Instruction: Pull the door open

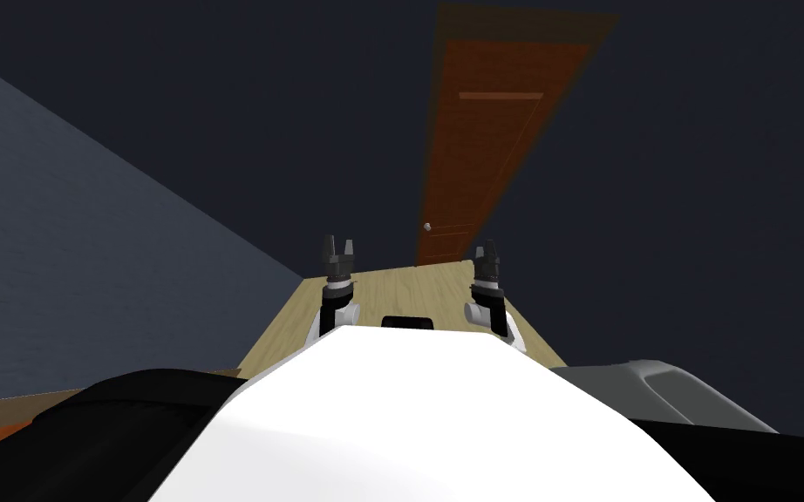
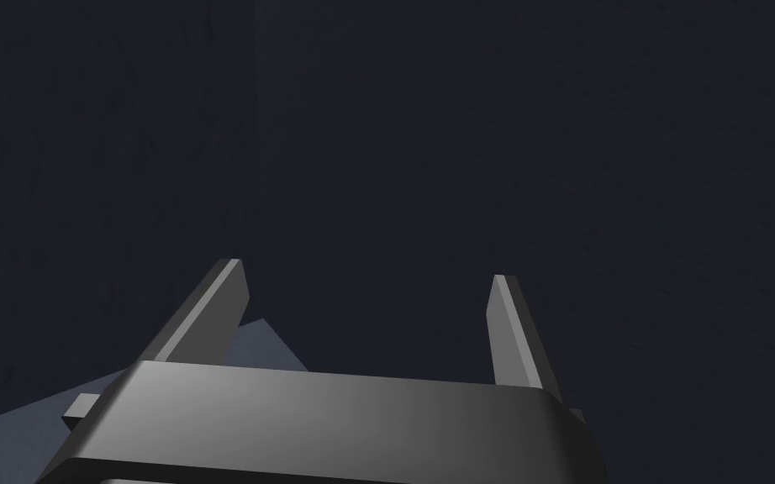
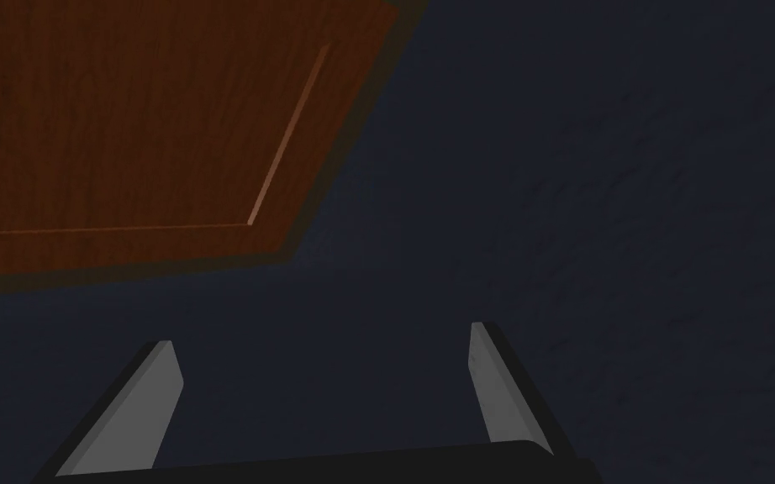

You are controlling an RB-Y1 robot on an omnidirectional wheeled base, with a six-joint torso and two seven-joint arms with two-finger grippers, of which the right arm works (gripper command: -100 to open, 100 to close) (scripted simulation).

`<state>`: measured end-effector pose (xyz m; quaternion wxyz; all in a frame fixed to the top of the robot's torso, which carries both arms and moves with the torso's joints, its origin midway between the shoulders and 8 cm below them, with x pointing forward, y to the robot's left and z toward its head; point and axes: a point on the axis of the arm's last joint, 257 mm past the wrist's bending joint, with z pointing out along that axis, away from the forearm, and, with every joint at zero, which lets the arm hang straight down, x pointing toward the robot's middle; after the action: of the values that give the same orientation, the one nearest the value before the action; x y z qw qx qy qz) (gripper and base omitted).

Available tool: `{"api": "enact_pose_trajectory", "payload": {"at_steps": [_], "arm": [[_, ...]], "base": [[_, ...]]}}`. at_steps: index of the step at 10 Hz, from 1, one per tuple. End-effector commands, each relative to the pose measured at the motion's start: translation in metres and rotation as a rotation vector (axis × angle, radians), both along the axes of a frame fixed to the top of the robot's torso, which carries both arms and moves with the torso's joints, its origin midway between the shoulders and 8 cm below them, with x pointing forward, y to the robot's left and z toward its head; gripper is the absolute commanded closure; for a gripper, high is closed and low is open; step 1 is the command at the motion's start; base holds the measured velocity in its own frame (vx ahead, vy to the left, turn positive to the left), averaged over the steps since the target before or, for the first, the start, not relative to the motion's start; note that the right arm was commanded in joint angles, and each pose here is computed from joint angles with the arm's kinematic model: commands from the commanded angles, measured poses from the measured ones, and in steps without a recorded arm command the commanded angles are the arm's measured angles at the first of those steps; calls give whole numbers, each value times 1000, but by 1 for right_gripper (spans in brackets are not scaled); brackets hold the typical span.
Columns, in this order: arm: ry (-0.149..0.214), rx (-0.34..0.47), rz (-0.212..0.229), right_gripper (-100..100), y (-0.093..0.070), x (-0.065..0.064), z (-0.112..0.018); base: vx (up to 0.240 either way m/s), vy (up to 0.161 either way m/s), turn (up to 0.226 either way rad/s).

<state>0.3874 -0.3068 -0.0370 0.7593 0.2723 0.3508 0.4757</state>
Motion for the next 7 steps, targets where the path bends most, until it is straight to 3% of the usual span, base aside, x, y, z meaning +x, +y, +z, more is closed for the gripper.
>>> {"api": "enact_pose_trajectory", "payload": {"at_steps": [1,7], "arm": [[19,-32,-17,-100,-1,4,-9],[91,-150,-76,-100,-4,22,-48]], "base": [[98,4,12],[94,-5,11]]}}
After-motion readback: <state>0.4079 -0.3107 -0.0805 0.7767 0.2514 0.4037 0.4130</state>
